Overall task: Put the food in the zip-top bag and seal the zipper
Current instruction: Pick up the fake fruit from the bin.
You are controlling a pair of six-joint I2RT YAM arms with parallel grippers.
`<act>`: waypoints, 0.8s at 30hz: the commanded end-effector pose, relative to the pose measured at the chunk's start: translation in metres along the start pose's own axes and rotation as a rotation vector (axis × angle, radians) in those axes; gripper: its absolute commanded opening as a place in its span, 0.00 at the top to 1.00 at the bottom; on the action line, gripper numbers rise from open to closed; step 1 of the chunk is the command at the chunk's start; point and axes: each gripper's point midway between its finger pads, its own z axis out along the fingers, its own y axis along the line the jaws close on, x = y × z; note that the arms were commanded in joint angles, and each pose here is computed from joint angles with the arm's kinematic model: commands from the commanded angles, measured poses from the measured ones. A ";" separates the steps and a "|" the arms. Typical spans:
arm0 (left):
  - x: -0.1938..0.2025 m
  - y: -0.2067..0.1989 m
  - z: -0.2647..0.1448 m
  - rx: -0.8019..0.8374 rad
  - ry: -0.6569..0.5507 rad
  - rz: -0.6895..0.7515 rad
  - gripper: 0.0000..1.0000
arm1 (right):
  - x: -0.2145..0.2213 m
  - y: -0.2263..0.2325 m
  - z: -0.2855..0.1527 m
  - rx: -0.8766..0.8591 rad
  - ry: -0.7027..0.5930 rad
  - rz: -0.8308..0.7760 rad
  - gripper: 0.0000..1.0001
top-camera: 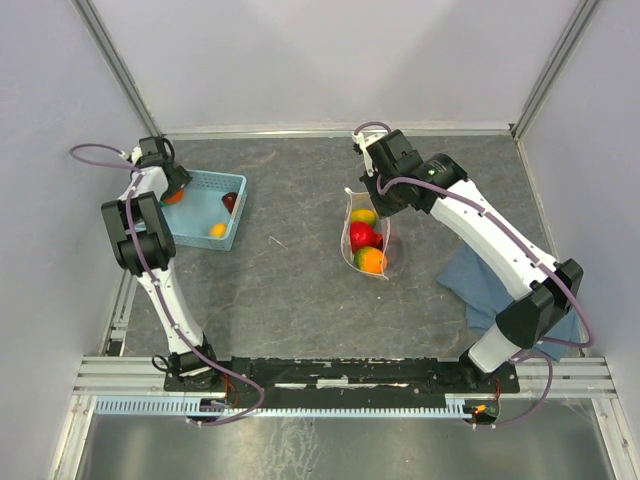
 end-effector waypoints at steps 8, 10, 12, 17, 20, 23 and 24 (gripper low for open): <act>-0.018 -0.007 0.005 0.036 -0.054 0.038 0.28 | -0.008 -0.002 0.002 0.022 -0.030 -0.012 0.96; -0.022 -0.009 -0.001 0.048 -0.065 0.041 0.34 | -0.008 -0.002 0.002 0.024 -0.027 -0.013 0.97; -0.023 -0.009 -0.007 0.057 -0.072 0.041 0.38 | -0.009 -0.003 0.001 0.024 -0.031 -0.012 0.97; -0.024 -0.015 -0.027 0.099 -0.070 0.019 0.41 | -0.009 -0.003 0.000 0.024 -0.037 -0.011 0.97; -0.020 -0.021 -0.042 0.126 -0.062 -0.010 0.41 | -0.009 -0.003 0.003 0.025 -0.030 -0.014 0.97; -0.014 -0.032 -0.063 0.164 -0.056 -0.041 0.42 | -0.010 -0.003 0.003 0.026 -0.032 -0.013 0.97; -0.012 -0.037 -0.071 0.180 -0.056 -0.049 0.43 | -0.011 -0.002 0.003 0.025 -0.034 -0.015 0.97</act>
